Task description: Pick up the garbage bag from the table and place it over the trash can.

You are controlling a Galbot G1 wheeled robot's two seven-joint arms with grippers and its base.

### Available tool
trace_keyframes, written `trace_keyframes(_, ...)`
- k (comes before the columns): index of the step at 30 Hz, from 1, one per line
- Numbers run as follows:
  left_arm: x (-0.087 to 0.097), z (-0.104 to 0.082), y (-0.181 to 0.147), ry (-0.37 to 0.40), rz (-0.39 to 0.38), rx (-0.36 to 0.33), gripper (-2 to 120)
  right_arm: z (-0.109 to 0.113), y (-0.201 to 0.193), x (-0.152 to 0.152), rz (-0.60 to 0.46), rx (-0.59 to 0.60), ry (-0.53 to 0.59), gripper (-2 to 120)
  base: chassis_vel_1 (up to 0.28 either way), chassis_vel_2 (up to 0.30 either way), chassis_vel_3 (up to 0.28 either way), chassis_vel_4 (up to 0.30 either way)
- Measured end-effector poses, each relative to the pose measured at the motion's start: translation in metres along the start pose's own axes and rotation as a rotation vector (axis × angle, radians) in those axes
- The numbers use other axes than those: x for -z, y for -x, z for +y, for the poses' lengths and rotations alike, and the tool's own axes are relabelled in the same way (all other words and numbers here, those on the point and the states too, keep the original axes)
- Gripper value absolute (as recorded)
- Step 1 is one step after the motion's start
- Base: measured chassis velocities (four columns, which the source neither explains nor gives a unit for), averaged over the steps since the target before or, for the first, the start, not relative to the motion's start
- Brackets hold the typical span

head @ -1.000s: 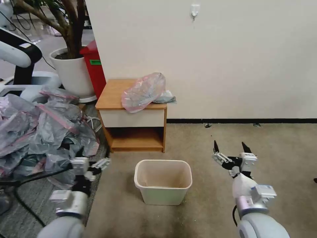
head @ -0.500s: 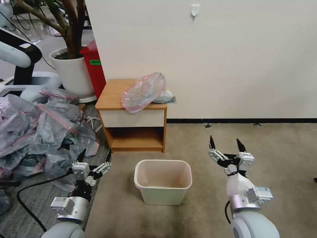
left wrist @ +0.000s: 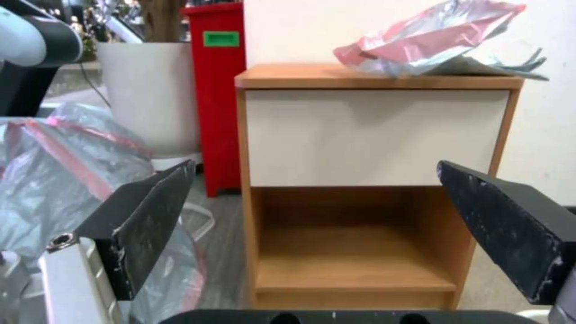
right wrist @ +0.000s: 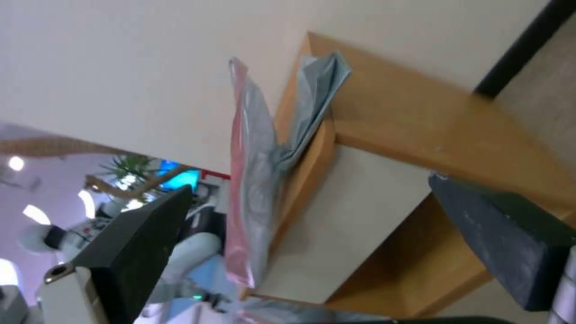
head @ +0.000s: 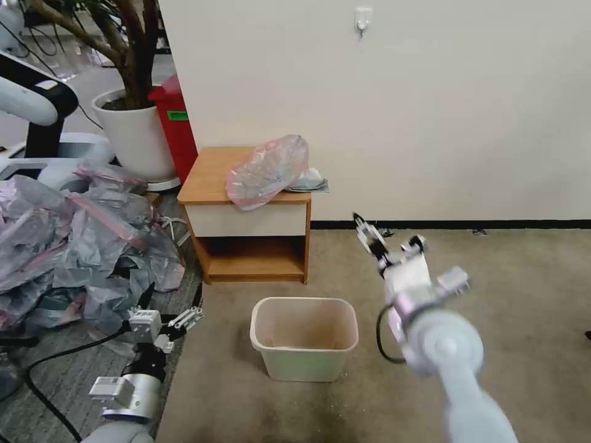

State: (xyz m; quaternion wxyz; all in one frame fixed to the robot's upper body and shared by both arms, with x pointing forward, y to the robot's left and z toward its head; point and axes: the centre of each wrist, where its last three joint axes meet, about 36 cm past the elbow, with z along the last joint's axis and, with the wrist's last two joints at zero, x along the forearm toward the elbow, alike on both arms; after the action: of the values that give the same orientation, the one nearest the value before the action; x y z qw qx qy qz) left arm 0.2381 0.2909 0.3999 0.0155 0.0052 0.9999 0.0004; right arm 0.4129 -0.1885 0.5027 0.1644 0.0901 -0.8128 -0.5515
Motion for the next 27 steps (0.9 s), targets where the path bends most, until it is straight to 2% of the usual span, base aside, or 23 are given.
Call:
trace_keyframes(2,0.002,0.002,-0.003,0.006,-0.004,0.009,100,0.003,0.025,0.008,0.038,-0.015,0.077,100,0.0,0.0,0.0,0.0)
trace_keyframes(3,0.002,0.002,-0.003,0.006,-0.004,0.009,100,0.003,0.025,0.008,0.038,-0.015,0.077,100,0.0,0.0,0.0,0.0)
trace_keyframes(6,0.004,0.004,-0.006,0.009,-0.007,0.027,100,0.01,0.06,0.016,0.06,-0.014,0.104,100,0.0,0.0,0.0,0.0)
trace_keyframes(12,0.005,0.006,-0.011,0.01,-0.007,0.053,100,0.022,0.102,0.022,0.059,-0.018,0.091,100,0.0,0.0,0.0,0.0)
trace_keyframes(19,0.007,0.007,-0.017,0.01,-0.005,0.088,100,0.009,0.16,0.022,0.062,-0.074,0.068,100,0.0,0.0,0.0,0.0)
trace_keyframes(27,0.009,0.008,-0.022,0.012,-0.005,0.11,100,0.013,0.187,0.026,0.048,-0.076,0.06,100,0.0,0.0,0.0,0.0)
